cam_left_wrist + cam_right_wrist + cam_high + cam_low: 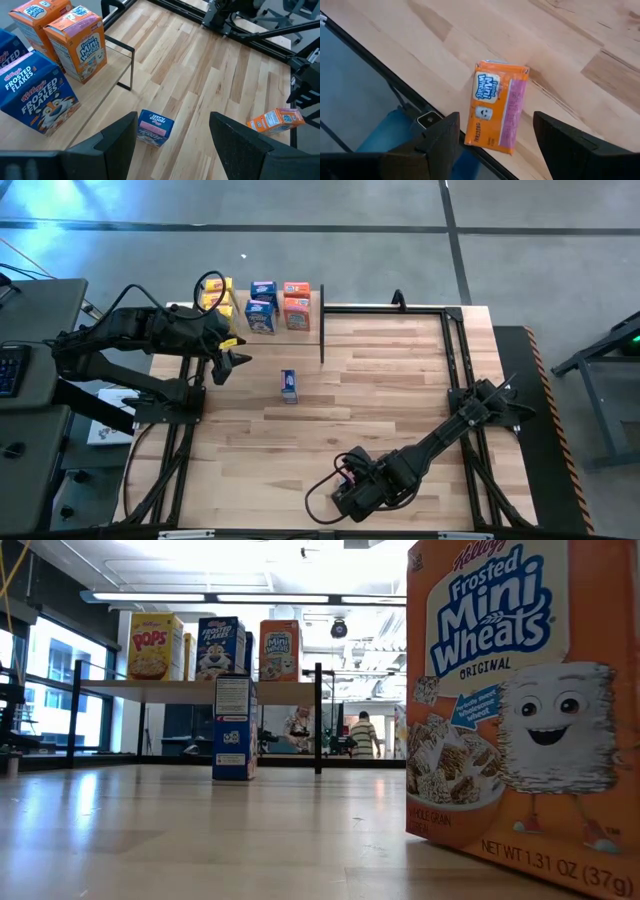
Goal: Stack cereal on shelf
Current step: Put the orange cereal box on the shelf aligned with the other orange cereal boxes
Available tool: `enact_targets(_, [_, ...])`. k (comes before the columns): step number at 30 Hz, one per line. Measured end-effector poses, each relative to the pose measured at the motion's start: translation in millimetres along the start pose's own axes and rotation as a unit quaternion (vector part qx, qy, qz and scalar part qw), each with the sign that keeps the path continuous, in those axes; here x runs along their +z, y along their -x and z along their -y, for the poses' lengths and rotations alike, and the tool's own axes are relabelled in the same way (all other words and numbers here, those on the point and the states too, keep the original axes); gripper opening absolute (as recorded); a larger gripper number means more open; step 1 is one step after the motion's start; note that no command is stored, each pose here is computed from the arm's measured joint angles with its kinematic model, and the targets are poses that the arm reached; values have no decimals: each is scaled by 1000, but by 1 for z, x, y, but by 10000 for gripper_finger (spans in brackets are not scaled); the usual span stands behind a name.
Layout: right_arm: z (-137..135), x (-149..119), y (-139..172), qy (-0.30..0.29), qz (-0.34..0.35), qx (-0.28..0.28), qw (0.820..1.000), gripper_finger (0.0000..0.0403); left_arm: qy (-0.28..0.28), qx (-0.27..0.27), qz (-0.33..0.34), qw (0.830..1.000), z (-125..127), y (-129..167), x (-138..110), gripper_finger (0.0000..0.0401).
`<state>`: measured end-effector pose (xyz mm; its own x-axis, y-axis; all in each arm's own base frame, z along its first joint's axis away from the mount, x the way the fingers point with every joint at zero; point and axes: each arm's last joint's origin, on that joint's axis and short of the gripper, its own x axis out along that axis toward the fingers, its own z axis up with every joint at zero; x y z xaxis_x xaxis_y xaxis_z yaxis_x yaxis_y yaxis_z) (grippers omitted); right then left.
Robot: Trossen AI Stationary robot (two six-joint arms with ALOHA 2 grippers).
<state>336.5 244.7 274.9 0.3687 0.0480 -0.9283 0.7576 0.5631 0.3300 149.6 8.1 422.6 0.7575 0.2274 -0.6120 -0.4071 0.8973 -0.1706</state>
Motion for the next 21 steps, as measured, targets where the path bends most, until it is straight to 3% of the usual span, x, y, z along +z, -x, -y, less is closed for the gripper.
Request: enact_targets(21, [-2, -7, -33, -4, -26, -32, 999, 246, 0, 0, 0, 1000, 0, 0, 0, 239])
